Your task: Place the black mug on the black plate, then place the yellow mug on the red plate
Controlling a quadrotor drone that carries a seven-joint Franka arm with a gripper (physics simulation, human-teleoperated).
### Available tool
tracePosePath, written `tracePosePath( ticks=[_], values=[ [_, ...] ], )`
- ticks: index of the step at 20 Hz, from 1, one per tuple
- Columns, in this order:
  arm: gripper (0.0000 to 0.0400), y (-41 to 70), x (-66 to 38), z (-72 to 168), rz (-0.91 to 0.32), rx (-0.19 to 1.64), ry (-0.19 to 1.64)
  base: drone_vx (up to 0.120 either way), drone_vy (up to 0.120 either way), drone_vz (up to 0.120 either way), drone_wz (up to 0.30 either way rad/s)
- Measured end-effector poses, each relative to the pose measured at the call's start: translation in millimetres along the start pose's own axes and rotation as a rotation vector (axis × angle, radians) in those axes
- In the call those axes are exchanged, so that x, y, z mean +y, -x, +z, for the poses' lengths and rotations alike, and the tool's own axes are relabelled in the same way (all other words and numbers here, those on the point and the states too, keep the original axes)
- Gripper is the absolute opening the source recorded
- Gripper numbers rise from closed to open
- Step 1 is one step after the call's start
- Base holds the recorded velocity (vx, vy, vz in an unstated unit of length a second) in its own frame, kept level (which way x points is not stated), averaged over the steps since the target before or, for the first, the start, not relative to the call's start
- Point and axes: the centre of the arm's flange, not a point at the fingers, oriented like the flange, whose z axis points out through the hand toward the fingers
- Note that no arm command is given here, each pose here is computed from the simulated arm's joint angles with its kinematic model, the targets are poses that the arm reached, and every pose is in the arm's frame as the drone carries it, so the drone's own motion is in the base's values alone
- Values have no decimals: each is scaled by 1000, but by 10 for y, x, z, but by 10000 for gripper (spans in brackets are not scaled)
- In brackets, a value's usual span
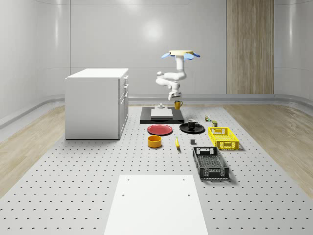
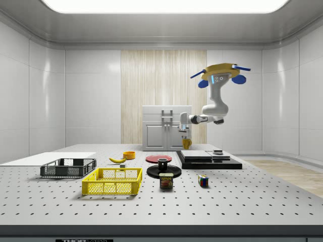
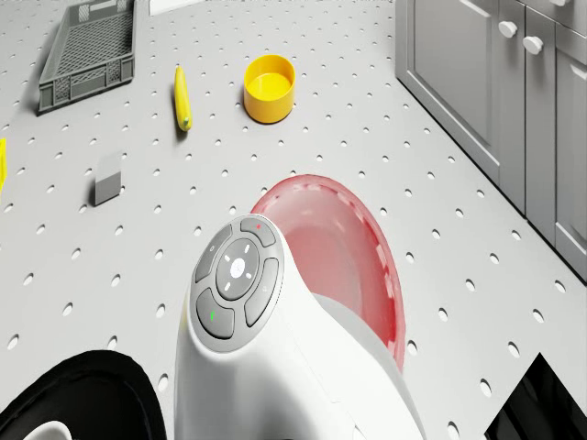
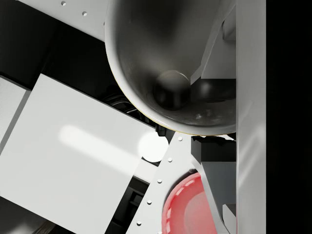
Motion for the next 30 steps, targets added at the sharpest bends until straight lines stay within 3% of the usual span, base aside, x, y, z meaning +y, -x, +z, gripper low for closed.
tracePosePath(
  ticks=[2,27,30],
  values=[
    [100,0,0,0,0,0,0,120,-120,0,0],
    [100,0,0,0,0,0,0,120,0,0,0],
    [100,0,0,0,0,0,0,120,-93,0,0]
  ],
)
